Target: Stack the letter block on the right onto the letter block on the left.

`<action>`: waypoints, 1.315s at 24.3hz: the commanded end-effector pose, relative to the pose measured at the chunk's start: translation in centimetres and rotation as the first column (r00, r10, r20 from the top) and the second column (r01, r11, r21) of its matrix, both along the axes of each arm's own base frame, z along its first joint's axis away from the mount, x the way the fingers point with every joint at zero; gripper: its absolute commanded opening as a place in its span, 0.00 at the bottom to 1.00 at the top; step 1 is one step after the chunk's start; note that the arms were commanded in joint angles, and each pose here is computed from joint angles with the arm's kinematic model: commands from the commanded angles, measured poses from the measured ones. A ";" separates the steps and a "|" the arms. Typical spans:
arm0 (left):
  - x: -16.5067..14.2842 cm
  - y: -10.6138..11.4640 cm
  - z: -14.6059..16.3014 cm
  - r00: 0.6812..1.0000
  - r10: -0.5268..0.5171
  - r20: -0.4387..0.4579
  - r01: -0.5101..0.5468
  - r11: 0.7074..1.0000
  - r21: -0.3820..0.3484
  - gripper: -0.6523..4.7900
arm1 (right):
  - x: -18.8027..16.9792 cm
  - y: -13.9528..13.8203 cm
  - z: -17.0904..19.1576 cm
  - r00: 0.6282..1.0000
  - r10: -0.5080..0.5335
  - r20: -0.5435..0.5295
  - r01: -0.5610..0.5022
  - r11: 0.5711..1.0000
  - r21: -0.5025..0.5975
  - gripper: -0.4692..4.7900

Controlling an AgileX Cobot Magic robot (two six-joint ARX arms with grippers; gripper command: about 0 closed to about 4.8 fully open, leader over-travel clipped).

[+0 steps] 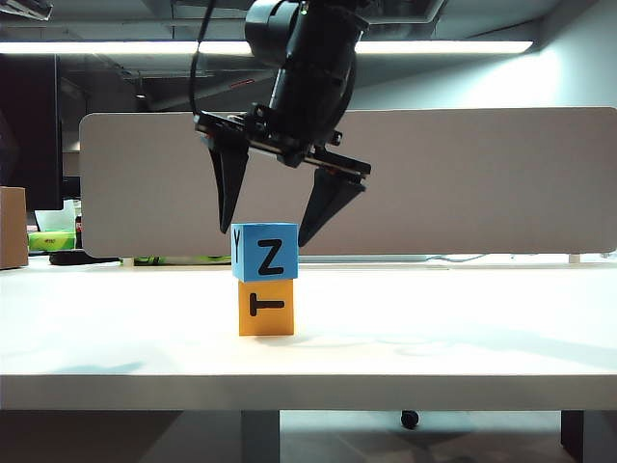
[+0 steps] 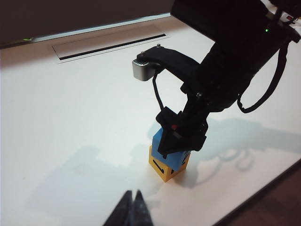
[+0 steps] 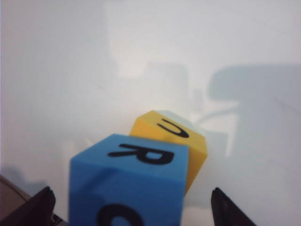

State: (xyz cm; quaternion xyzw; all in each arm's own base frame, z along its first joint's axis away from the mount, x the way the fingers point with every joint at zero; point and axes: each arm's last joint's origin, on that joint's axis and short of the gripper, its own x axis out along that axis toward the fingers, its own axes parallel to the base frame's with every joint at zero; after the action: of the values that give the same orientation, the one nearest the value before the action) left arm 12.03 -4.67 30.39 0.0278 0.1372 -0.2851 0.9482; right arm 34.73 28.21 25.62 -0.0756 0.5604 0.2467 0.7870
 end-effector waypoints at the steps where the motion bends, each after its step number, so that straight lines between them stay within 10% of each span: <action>1: 0.1 0.2 0.5 0.995 0.095 0.032 -0.095 0.995 -0.014 0.11 | -0.9 0.7 3.1 0.997 0.034 0.076 -0.036 0.999 0.023 1.00; 2: 0.2 0.4 0.7 0.982 0.186 0.031 -0.185 0.982 -0.037 0.11 | -1.7 1.2 4.8 0.991 0.041 0.126 -0.044 0.999 0.018 1.00; 5: -0.5 1.0 1.3 0.954 0.286 0.090 -0.281 0.958 -0.066 0.11 | -4.2 2.0 8.7 0.944 0.112 0.310 -0.117 0.993 -0.003 0.40; 8: -2.2 1.6 2.7 0.925 0.294 0.242 -0.278 0.956 -0.098 0.11 | -6.2 2.5 12.1 0.868 0.135 0.477 -0.163 0.986 0.017 0.07; 20: -4.1 2.2 -0.8 0.845 0.287 0.451 -0.256 0.958 -0.130 0.11 | -11.0 -0.4 22.4 0.569 0.057 0.820 -0.339 0.925 0.171 0.07; 32: -2.2 1.7 -7.6 0.885 0.311 0.347 -0.311 0.949 -0.058 0.11 | -16.6 -7.3 23.1 0.515 0.133 0.847 -0.405 0.909 0.103 0.07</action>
State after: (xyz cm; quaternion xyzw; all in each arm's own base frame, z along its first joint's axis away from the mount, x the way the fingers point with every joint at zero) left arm 9.88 -2.99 22.68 0.0557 -0.0264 -0.1225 0.9906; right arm 18.54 21.54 48.88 -0.1547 0.0724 0.3834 0.9077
